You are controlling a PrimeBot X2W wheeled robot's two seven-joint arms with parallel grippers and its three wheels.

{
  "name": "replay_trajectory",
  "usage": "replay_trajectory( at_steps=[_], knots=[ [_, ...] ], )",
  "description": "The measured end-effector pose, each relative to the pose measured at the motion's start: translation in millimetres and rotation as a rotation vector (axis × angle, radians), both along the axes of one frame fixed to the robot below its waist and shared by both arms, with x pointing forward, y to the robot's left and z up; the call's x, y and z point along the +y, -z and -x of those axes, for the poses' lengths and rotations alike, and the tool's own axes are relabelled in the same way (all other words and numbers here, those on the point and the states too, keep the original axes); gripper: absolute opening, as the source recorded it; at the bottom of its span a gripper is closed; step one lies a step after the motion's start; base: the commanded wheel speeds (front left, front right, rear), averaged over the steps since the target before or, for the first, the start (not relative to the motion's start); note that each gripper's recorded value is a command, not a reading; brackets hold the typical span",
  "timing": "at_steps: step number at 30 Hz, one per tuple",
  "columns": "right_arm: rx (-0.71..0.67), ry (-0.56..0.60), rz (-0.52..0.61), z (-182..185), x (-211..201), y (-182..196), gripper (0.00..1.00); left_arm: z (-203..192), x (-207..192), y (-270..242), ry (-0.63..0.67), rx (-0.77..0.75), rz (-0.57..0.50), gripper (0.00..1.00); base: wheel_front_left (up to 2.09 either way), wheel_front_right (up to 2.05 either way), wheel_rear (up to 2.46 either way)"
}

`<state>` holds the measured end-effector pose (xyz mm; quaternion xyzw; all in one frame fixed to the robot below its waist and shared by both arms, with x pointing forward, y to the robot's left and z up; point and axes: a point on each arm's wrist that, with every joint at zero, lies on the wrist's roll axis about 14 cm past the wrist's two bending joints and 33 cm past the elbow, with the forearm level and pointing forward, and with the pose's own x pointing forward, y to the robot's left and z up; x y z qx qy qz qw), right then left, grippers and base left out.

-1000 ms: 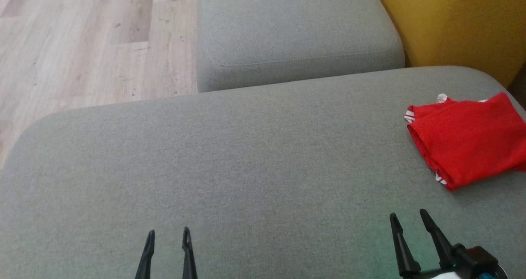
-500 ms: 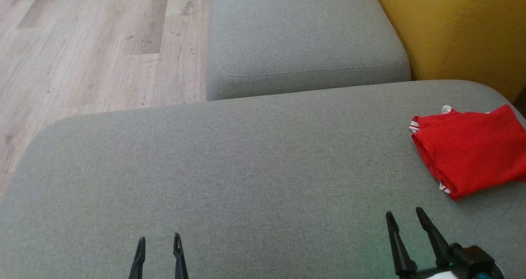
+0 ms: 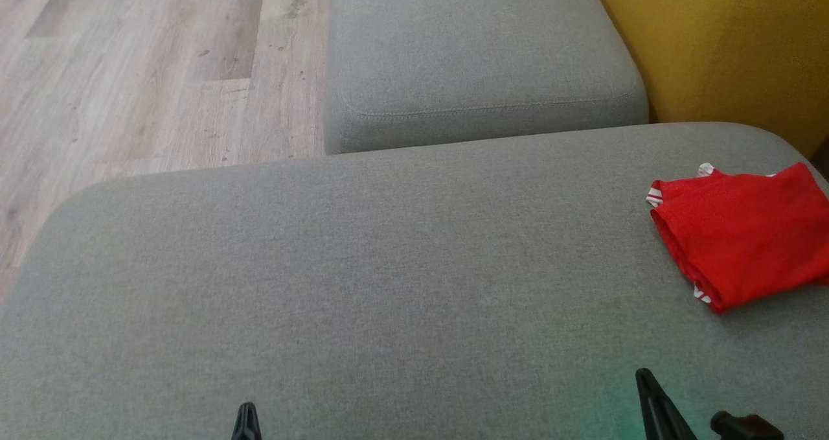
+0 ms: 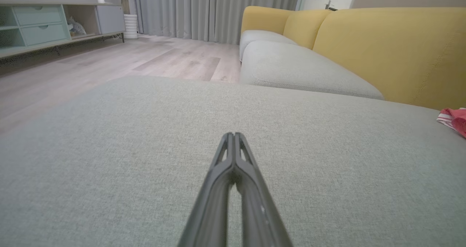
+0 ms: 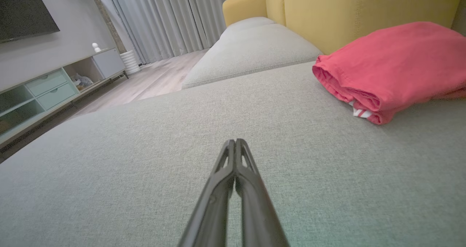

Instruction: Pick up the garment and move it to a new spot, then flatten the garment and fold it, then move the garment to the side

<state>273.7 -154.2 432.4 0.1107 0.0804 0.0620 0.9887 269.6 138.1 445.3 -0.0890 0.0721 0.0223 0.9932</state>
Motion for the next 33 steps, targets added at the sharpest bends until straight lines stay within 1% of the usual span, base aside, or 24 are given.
replay_trajectory(
  at_steps=[7,31,33],
  knots=[
    [0.01,0.033,-0.074,-7,-5,-3,0.0,-2,2,8,-0.01,0.041,0.079,0.0,0.0,0.0,0.0],
    [0.045,0.141,-0.33,-26,-21,-7,0.0,-23,14,11,-0.068,0.092,0.36,0.0,0.0,0.0,0.0],
    [0.046,0.144,-0.341,-28,-21,-8,0.0,-24,14,12,-0.07,0.097,0.371,0.0,0.0,0.0,0.0]
  ],
)
